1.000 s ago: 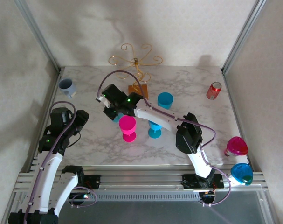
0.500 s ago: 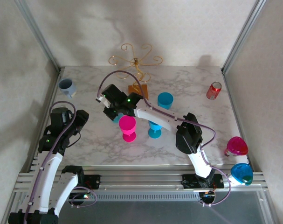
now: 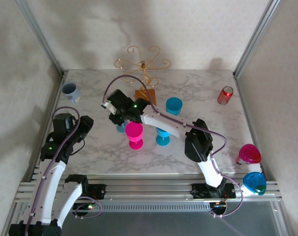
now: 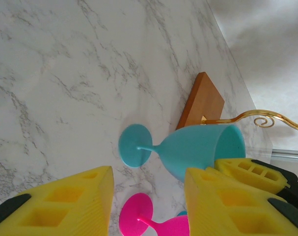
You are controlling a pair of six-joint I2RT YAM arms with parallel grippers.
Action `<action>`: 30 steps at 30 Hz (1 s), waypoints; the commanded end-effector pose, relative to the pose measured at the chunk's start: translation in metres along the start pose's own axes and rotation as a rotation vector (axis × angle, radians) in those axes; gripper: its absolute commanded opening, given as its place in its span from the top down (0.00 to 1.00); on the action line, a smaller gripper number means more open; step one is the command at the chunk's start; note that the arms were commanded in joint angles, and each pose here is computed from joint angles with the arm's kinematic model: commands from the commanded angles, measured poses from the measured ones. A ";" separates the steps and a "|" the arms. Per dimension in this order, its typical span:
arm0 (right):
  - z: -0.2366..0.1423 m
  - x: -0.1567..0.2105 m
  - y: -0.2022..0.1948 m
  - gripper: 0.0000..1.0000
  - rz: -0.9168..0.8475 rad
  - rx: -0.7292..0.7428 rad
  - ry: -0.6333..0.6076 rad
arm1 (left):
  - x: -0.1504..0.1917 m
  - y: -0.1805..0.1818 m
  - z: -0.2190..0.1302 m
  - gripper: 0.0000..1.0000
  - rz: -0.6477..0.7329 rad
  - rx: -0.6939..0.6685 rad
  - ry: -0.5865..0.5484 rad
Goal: Take the wine glass off the wine glass rack
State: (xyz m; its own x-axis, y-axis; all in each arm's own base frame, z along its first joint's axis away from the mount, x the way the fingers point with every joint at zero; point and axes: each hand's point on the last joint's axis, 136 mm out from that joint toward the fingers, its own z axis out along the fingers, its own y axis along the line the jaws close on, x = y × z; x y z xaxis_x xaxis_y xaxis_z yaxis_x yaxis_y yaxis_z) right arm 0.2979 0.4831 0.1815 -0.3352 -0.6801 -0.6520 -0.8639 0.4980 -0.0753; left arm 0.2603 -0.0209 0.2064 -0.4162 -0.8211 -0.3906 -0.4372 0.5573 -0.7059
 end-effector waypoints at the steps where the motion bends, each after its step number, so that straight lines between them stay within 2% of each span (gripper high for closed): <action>1: 0.007 0.005 0.009 0.77 -0.004 -0.018 0.010 | -0.008 -0.007 -0.006 0.59 0.000 0.027 -0.034; 8: 0.000 -0.001 0.008 0.73 -0.002 -0.014 -0.010 | -0.008 -0.008 -0.006 0.59 -0.002 0.030 -0.036; 17: -0.028 -0.019 0.001 0.67 -0.005 0.012 -0.080 | -0.006 -0.007 -0.003 0.59 -0.008 0.037 -0.025; 23: -0.058 -0.035 -0.001 0.65 0.001 0.014 -0.148 | -0.008 -0.009 -0.002 0.59 -0.008 0.041 -0.028; 30: -0.114 -0.053 -0.012 0.64 0.039 0.058 -0.269 | -0.018 -0.018 -0.006 0.59 0.035 0.057 -0.071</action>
State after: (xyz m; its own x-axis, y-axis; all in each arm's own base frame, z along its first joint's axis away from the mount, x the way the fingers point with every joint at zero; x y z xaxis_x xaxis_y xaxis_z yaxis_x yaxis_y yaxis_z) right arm 0.2886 0.4614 0.2610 -0.2769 -0.5756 -0.7694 -0.8480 0.5229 -0.0860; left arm 0.2643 -0.0202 0.2115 -0.4047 -0.8209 -0.4029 -0.4193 0.5581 -0.7160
